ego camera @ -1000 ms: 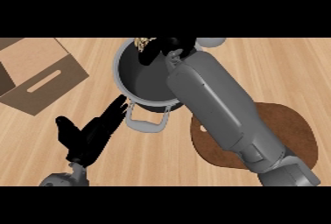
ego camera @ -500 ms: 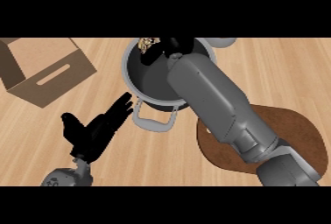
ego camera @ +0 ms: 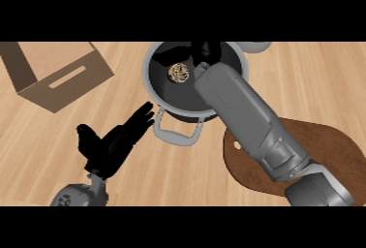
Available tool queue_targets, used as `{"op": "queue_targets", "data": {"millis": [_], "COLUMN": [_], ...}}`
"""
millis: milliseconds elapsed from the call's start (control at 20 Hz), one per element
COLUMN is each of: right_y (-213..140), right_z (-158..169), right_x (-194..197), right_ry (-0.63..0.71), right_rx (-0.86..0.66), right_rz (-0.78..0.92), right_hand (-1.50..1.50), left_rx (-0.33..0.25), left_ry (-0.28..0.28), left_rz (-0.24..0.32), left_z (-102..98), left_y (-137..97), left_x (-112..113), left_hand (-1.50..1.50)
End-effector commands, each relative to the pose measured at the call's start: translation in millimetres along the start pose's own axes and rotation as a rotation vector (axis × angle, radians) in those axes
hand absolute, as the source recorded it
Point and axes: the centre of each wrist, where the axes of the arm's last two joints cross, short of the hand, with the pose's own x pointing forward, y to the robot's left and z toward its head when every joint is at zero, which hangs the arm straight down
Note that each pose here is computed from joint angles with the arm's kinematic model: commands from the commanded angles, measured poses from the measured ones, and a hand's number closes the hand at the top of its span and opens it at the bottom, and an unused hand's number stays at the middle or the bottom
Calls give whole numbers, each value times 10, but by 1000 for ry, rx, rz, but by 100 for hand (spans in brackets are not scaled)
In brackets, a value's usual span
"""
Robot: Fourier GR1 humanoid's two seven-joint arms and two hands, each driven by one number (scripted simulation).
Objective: Pick the cupcake from the cutting board and place it in the pot
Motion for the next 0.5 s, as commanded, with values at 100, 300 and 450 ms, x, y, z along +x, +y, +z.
{"op": "queue_targets", "data": {"millis": [100,300,450], "right_y": [-29,15,42], "right_z": [-49,-58,-22], "right_x": [-33,-232,-416], "right_ry": [-62,-79,-44], "right_rx": [-104,-171,-205], "right_rz": [-128,-83,-101], "right_hand": [-150,-150,-150], "left_rx": [-4,21,46], "left_ry": [15,8,5], "left_rz": [-10,13,14], "left_z": [37,-1,-29], "left_y": [44,168,17], "left_x": [0,40,9], "left_hand": [0,0,0]}}
